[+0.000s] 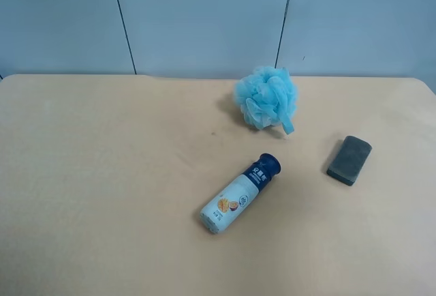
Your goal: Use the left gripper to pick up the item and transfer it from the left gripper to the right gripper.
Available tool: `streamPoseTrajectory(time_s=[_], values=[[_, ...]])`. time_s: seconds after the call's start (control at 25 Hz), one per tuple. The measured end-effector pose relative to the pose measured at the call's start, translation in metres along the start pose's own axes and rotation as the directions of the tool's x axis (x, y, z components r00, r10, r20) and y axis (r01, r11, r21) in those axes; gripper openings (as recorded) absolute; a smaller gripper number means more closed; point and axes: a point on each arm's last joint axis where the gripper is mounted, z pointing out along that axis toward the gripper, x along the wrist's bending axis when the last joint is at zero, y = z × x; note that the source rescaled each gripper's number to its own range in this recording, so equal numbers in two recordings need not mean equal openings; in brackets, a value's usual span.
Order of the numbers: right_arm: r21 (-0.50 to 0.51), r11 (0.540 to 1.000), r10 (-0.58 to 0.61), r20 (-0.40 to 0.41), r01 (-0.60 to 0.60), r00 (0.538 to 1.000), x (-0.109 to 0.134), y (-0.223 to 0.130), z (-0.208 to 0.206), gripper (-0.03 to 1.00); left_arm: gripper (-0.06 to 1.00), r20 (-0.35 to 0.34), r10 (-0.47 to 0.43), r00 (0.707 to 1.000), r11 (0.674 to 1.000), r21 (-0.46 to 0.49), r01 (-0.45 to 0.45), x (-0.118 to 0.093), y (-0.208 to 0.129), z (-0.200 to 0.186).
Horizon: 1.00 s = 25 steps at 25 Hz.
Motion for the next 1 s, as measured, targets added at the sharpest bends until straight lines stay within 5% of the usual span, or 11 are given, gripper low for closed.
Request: streamPoseTrajectory(time_s=[0.44,1.0], values=[[0.009,1.000,0.021,0.004,-0.021,1.000,0.012,-0.069,0.010,1.00,1.00,0.000,0.000,1.000,1.000,0.000,0.000,0.000,0.000,0.000],[-0.183,0.983,-0.006,0.082,0.021,0.997,0.021,-0.108,-0.007,1.00,1.00,0.000,0.000,1.000,1.000,0.000,0.000,0.000,0.000,0.000]])
